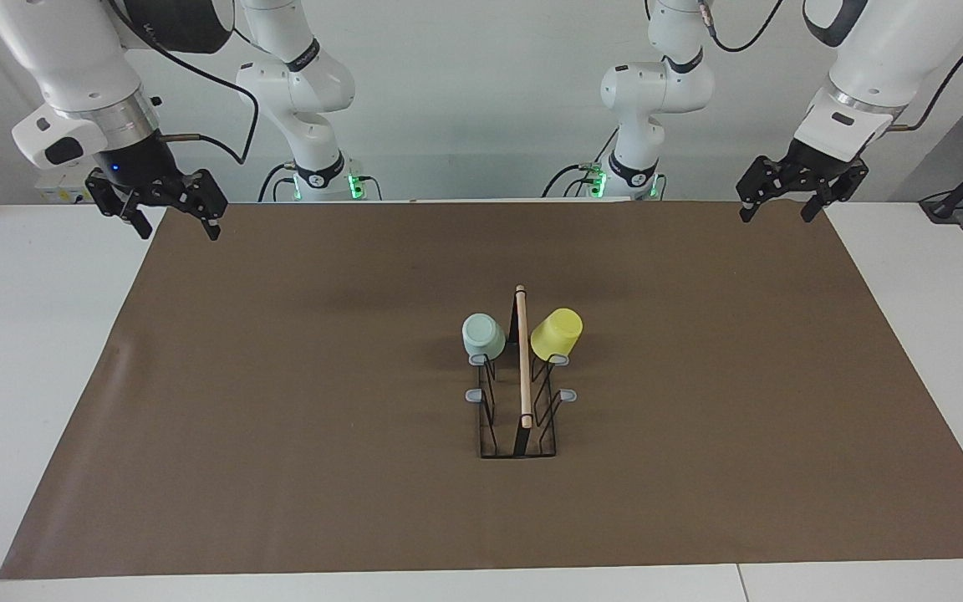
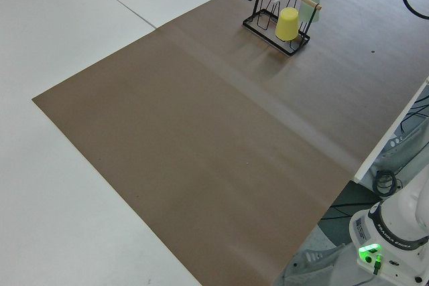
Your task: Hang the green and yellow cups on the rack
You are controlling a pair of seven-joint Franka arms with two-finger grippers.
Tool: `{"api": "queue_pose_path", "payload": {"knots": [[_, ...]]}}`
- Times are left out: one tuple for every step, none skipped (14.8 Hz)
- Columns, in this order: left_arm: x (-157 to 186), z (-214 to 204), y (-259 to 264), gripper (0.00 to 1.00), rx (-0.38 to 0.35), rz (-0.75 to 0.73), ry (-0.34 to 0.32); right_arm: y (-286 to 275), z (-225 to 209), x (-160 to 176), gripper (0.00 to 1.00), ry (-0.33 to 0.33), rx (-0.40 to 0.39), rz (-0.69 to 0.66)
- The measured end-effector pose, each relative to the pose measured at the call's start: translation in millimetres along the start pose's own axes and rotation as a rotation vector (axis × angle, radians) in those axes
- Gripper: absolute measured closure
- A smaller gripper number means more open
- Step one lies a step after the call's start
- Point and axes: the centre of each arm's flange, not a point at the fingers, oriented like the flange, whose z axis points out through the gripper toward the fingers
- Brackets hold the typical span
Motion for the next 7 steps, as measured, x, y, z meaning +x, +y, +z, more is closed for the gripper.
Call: {"api": "queue_pose_path", "payload": {"knots": [[0.2, 0.4, -0.5, 0.00, 0.000, 0.007, -0.001, -0.6, 0.1, 0.0, 0.00, 0.000, 0.000, 0.002], [0.4, 0.7, -1.4, 0.00, 0.000, 0.009, -0.001, -1.2, 0.1, 0.0, 0.00, 0.000, 0.000, 0.010], [0.5, 1.0, -2.6, 0.00, 0.000, 0.009, -0.002, -1.5, 0.2, -0.1, 0.00, -0.001, 0.000, 0.021], [0.5, 1.1, -3.5, 0.00, 0.000, 0.009, -0.002, -1.5, 0.3, -0.1, 0.00, -0.001, 0.000, 0.029], [0.5, 1.3, -3.9, 0.00, 0.000, 0.009, -0.003, -1.5, 0.5, -0.1, 0.00, -0.002, 0.000, 0.031], [0.6, 1.6, -3.9, 0.00, 0.000, 0.009, -0.004, -1.5, 0.5, -0.2, 0.00, -0.002, 0.000, 0.032], [0.5, 2.0, -4.0, 0.00, 0.000, 0.009, -0.006, -1.3, 0.7, -0.3, 0.00, -0.003, 0.000, 0.032]]}}
